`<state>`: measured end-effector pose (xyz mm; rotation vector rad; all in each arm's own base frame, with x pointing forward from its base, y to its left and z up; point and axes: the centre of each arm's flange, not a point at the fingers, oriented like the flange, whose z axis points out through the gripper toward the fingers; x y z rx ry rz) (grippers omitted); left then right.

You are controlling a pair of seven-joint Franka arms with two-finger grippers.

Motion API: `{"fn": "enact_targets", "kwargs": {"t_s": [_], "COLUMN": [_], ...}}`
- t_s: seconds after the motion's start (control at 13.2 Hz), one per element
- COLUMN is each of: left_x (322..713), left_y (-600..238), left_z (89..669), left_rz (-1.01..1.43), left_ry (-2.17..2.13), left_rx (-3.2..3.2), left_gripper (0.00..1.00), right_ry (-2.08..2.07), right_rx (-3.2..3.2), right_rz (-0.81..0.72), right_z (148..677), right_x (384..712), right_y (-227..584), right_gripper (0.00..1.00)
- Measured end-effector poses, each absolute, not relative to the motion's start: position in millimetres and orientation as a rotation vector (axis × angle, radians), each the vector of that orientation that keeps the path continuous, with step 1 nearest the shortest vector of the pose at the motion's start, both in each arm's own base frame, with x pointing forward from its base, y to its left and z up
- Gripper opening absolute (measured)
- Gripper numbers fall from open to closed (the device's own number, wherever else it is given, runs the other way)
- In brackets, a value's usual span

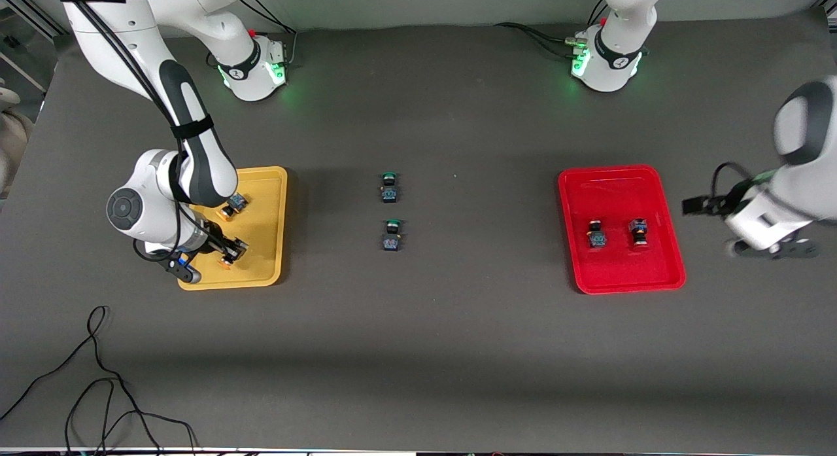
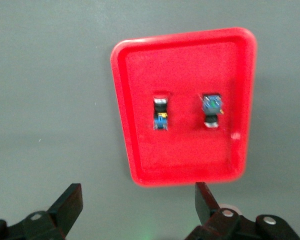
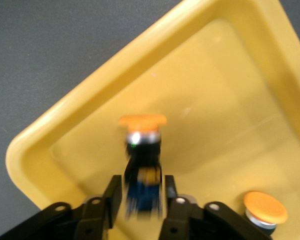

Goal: Place red and yellow buttons in trays

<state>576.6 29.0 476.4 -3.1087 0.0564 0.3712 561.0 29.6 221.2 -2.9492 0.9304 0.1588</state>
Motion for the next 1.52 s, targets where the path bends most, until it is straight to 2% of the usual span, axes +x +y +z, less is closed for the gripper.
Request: {"fn": "enact_targets", "kwargs": {"t_s": [0.15,0.38,0.53,0.76,1.14,1.29,1.52], "left_x": [565.6,553.0,549.7,548.7,549.9,549.6,549.6], "left_y": [34.1,17.5,-0.6,-17.5,-19.6,-23.3,-23.7], "left_z": [522.9,558.2,567.8,576.0,587.3,587.8,587.8], "left_rz": [0.34,0.268,0.237,0.198,0.157,0.156,0.156], "left_ry": [0.059,0.08,0.119,0.156,0.103,0.094,0.092], "left_rx": [-3.126,-3.132,-3.127,-3.136,-3.149,-3.149,-3.149], "left_gripper": [1.0,1.0,1.0,1.0,1.0,1.0,1.0], "right_ry": [0.935,0.913,0.851,0.705,0.438,0.346,0.254], "right_rx": [-2.941,-2.923,-2.905,-2.939,-3.037,-3.045,-3.065], "right_rz": [0.154,0.111,0.076,-0.016,-0.129,-0.164,-0.11], "right_z": [222.7,243.9,289.2,388.6,548.0,582.9,607.5], "right_x": [562.2,570.3,581.8,588.4,553.5,539.4,528.2], "right_y": [30.2,35.5,44.0,46.1,45.9,40.7,37.9], "right_gripper": [0.69,1.0,1.0,1.0,1.0,1.0,1.0]}}
